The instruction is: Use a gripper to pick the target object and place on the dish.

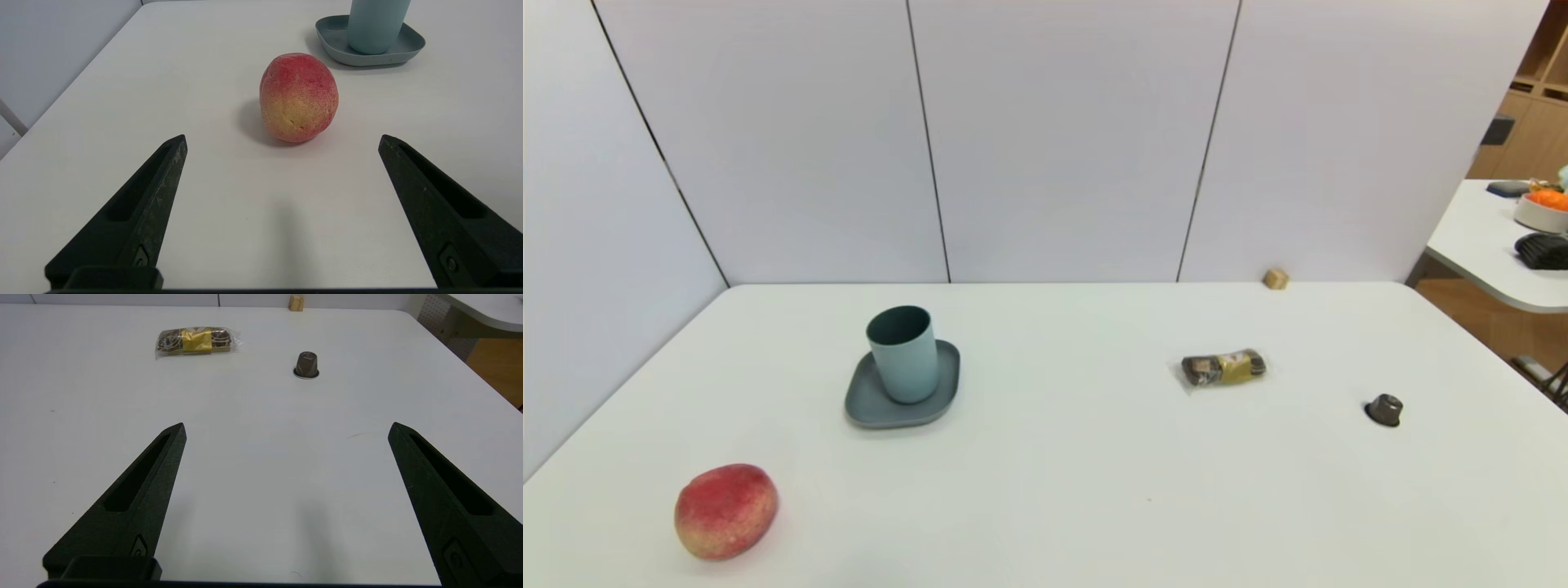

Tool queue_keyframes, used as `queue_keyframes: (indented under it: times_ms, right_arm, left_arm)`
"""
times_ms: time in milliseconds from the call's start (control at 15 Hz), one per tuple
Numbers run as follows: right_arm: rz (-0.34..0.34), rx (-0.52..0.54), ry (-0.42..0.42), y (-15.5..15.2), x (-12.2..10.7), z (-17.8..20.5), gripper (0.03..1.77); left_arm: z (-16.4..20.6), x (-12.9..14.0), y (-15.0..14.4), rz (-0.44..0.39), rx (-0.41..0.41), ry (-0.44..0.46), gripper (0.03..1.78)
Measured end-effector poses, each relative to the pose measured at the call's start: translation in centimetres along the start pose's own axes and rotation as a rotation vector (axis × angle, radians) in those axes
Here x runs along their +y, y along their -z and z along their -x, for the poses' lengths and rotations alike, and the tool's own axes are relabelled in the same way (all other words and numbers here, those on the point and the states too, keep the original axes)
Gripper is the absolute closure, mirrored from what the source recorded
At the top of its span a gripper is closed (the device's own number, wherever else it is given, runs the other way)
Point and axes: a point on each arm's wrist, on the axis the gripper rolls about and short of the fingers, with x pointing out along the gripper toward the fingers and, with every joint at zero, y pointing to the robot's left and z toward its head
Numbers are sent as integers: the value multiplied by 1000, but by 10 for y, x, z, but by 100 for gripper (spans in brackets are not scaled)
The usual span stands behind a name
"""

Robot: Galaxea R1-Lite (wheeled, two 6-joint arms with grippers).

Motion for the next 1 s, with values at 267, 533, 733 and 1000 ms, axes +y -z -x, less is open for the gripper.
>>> queue_keyframes:
  times_ms: [267, 533, 733, 1000]
  right_arm:
    - [0, 0, 0, 0, 0, 0, 9]
    - [0, 0, 0, 0, 0, 0, 9]
    - [-1, -1, 2, 0, 0, 0, 9]
    - [-6, -1, 5, 0, 0, 0, 9]
  left_arm:
    - [0, 0, 0, 60, -3, -5, 12]
    - [0, 0, 0, 66, -3, -13, 12]
    - [0, 0, 0, 67, -3, -13, 12]
    - [0, 0, 0, 67, -4, -14, 12]
